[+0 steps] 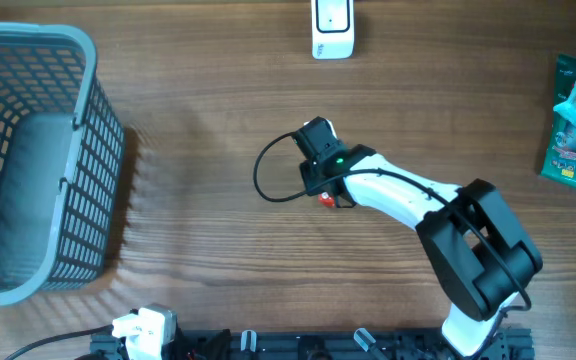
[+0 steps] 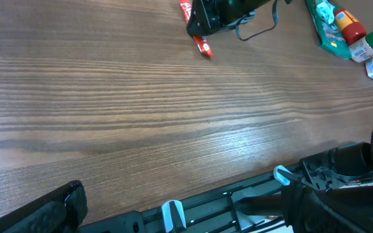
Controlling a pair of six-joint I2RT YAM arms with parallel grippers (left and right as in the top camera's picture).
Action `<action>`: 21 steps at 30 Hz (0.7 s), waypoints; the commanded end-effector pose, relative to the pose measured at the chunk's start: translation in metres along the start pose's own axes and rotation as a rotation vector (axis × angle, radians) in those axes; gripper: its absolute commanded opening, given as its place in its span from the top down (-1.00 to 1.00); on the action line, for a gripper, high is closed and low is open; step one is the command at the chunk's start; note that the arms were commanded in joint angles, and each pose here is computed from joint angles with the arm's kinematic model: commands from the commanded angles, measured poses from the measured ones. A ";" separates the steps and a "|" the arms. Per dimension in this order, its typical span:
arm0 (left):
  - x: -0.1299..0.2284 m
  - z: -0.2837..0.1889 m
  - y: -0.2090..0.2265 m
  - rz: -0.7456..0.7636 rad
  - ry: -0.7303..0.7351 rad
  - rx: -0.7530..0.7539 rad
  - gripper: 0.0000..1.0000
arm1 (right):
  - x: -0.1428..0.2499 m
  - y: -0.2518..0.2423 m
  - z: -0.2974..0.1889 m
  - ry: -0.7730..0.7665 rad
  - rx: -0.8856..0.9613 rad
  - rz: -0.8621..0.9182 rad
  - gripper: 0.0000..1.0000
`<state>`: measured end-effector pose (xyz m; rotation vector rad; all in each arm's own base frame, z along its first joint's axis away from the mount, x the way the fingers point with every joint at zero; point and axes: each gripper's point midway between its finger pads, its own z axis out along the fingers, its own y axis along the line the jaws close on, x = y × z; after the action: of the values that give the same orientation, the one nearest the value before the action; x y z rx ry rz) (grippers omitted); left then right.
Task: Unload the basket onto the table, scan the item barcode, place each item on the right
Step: 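Grasp the Nescafe stick with the right gripper and lift it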
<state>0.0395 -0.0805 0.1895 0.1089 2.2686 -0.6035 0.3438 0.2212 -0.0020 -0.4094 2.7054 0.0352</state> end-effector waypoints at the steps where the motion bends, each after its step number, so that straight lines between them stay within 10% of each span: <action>1: 0.000 0.000 0.000 0.001 -0.005 0.002 -1.00 | 0.025 -0.002 0.019 0.081 0.011 0.003 0.63; 8: 0.000 0.000 0.000 0.001 -0.005 0.002 -1.00 | 0.029 0.008 0.010 0.132 -0.059 0.074 0.91; 21: 0.000 0.000 0.000 0.001 -0.005 0.002 -1.00 | 0.008 0.138 -0.206 0.156 -1.519 -0.190 0.91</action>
<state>0.0395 -0.0805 0.1895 0.1089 2.2686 -0.6035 0.2443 0.3230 0.1030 -0.7897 2.6610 1.5444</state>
